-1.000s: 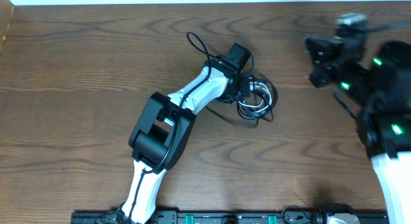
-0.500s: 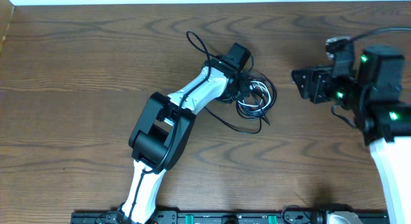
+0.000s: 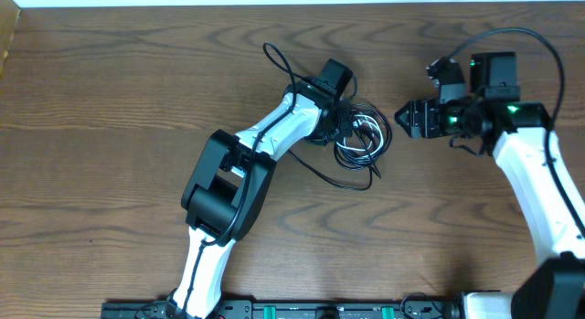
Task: Untangle cables
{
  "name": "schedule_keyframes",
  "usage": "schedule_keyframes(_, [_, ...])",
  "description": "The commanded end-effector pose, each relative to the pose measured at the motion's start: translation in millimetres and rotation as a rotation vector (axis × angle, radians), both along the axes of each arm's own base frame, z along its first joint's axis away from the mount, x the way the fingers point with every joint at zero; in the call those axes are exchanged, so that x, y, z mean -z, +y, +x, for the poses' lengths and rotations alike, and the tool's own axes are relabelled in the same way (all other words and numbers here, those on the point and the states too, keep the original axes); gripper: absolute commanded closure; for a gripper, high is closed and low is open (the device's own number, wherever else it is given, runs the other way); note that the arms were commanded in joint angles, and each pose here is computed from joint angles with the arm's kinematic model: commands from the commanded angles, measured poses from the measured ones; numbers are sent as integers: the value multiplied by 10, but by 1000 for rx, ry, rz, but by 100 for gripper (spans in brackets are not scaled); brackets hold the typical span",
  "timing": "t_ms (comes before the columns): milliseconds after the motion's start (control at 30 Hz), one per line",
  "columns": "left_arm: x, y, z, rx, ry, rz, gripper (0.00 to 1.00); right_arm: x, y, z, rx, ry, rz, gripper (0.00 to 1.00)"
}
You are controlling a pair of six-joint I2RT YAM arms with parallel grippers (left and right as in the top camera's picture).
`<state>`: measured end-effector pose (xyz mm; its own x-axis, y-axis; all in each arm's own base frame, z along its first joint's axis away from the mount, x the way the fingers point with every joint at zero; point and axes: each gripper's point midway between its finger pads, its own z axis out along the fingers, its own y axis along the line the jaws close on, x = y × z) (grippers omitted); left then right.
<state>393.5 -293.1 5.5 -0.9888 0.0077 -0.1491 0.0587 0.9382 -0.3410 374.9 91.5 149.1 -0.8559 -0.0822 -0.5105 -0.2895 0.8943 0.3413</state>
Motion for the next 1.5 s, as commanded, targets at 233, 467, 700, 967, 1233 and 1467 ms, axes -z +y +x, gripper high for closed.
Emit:
schedule_keyframes(233, [182,125,-34,-1,26,47,92,619,683,43,-389,-38,-47,50])
schedule_keyframes(467, [182,125,-34,-1,26,47,92,1026,810,222,-413,-50,-96,49])
schedule_keyframes(700, [182,126,-33,-1,27,47,92,1171,860,253,-423,-44,-85,99])
schedule_keyframes(967, [182,127,-33,-1,26,48,93,400,993,319,-445,-213,31,99])
schedule_keyframes(1233, [182,127,-34,-1,27,48,93,-809,894,162,-428,-500,29,99])
schedule_keyframes(1467, [183,132,-31,-2,25,50,92,-1602,811,-173,-420,-702,26,99])
